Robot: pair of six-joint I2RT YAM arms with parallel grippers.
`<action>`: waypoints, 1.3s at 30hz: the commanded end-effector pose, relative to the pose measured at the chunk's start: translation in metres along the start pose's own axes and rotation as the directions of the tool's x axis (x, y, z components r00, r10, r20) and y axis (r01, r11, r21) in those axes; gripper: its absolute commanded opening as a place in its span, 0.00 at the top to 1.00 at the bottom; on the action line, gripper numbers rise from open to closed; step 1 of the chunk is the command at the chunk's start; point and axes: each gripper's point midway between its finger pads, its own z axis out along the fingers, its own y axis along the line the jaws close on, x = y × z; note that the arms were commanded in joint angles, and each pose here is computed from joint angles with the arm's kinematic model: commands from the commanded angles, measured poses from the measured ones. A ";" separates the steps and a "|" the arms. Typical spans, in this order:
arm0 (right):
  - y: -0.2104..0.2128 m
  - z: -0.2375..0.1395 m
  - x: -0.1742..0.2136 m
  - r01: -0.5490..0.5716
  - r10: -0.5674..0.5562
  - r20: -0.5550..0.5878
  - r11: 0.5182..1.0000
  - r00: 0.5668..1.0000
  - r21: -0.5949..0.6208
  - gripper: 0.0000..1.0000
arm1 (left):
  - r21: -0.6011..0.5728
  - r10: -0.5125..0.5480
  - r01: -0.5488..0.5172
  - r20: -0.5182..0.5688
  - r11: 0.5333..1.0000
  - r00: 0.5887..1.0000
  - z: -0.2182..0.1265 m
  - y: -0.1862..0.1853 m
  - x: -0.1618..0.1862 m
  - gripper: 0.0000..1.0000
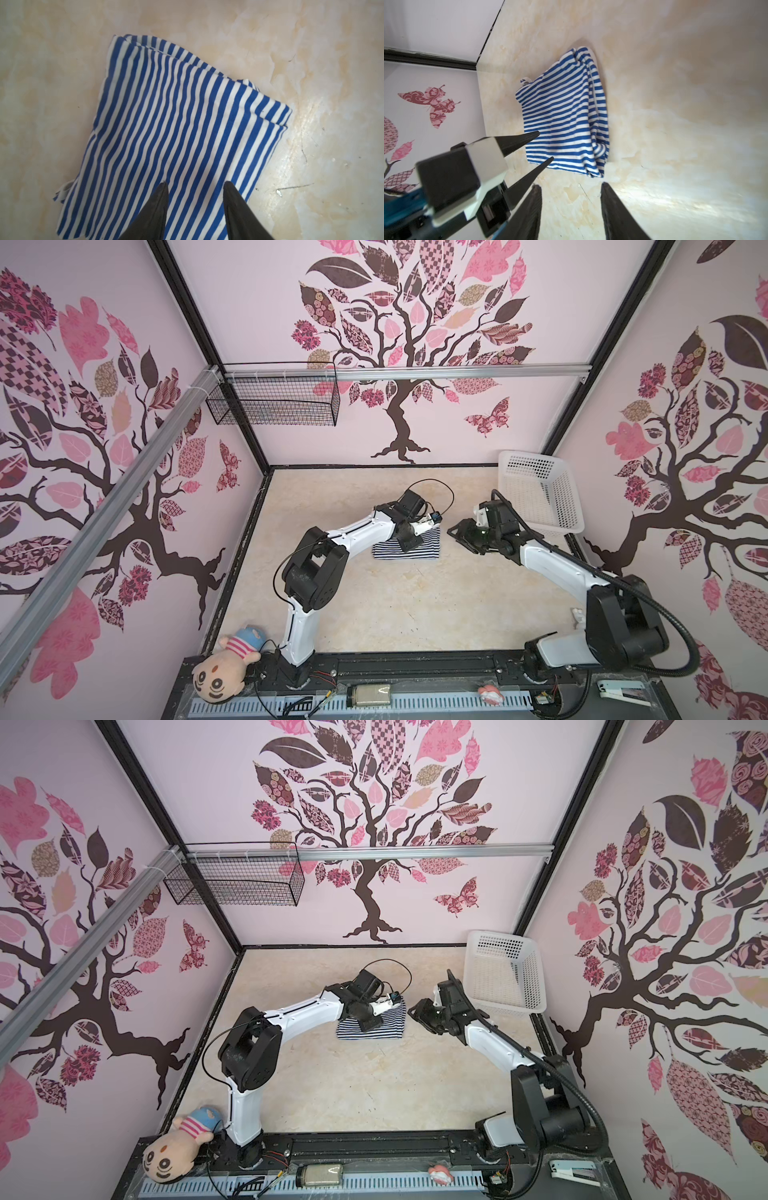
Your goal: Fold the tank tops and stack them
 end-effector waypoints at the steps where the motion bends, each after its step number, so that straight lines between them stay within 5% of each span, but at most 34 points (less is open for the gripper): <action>1: -0.024 -0.010 0.010 0.010 -0.011 0.008 0.995 1.000 0.099 0.50 | 0.042 -0.018 0.015 0.071 0.999 0.997 -0.008 -0.001 -0.026 0.53; 17: -0.041 0.022 0.017 0.003 0.006 -0.063 0.992 0.998 0.128 0.50 | 0.174 -0.044 0.035 0.046 0.984 0.998 0.023 -0.024 -0.032 0.52; 31: -0.023 0.056 -0.005 -0.013 0.019 -0.083 0.997 0.996 0.077 0.50 | 0.110 0.023 -0.014 -0.076 0.994 0.997 0.053 -0.032 -0.012 0.52; 34: -0.017 0.060 -0.006 -0.018 0.022 -0.090 0.999 0.996 0.051 0.49 | 0.083 0.016 -0.010 -0.076 0.997 0.997 0.043 -0.025 -0.011 0.52; 39: 0.006 0.061 -0.011 -0.027 0.022 -0.088 0.998 0.996 -0.063 0.51 | 0.040 -0.124 0.120 0.115 0.992 0.986 -0.021 0.009 -0.028 0.51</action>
